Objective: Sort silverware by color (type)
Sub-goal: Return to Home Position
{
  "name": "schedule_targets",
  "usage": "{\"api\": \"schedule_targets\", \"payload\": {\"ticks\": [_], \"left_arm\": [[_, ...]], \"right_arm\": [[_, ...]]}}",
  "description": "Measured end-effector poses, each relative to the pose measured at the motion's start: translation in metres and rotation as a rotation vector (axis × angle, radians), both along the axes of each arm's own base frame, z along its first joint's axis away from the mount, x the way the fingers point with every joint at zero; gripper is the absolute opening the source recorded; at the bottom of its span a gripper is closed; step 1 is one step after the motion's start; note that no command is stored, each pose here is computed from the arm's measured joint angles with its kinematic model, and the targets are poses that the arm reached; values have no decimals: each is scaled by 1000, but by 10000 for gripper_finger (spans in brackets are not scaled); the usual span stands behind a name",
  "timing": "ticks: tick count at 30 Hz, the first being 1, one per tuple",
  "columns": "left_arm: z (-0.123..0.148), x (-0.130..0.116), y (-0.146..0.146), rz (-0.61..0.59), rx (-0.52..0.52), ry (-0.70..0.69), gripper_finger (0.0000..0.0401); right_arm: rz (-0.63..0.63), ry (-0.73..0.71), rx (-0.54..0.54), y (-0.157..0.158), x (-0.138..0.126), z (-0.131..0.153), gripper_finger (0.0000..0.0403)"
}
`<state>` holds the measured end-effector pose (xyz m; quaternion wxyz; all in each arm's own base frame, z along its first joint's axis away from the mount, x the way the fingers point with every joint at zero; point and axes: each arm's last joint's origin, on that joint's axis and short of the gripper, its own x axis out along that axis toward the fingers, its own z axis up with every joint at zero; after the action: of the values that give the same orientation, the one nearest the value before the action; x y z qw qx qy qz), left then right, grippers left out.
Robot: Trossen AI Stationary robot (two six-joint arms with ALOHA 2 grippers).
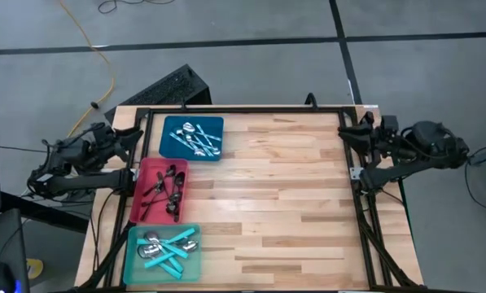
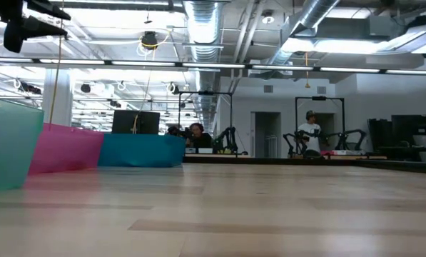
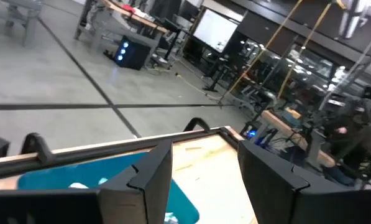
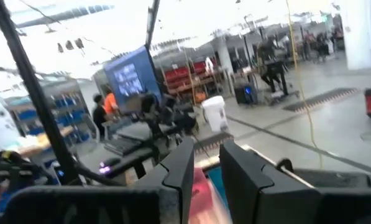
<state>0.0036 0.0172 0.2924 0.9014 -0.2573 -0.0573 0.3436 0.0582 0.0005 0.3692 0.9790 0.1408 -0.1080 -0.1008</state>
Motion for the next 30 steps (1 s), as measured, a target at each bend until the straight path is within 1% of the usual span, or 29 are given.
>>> {"api": "schedule_targets", "payload": {"ticks": [2, 5, 7, 10, 13, 17, 21, 25, 27, 30], "left_arm": [[-2, 1, 0, 15, -8, 4, 167], [-5, 4, 0, 1, -12, 6, 167], [-9, 10, 0, -26, -15, -4, 167], [-16, 23, 0, -99, -5, -27, 167], [-23, 31, -1, -162, 7, -35, 167], [-27, 39, -2, -229, 39, -51, 167], [-34, 49, -2, -266, 79, -94, 167], [-45, 62, -5, -390, 139, -147, 167], [-55, 68, -6, -430, 141, -156, 167], [-70, 76, -5, -436, 121, -168, 167]], "right_arm": [[8, -21, 3, -1, -6, -7, 103], [16, -24, 4, -2, -11, -20, 103], [20, -44, 8, -2, -13, -28, 103], [21, -71, 14, -2, -13, -43, 103], [21, -50, 21, -1, -9, -63, 103], [17, -96, 17, -1, -7, -83, 103], [9, -123, -11, 3, 8, -111, 103], [0, -171, -17, 5, 17, -129, 103], [-22, -147, -23, 6, 22, -141, 103], [-28, -166, -26, 7, 25, -151, 103]]}}
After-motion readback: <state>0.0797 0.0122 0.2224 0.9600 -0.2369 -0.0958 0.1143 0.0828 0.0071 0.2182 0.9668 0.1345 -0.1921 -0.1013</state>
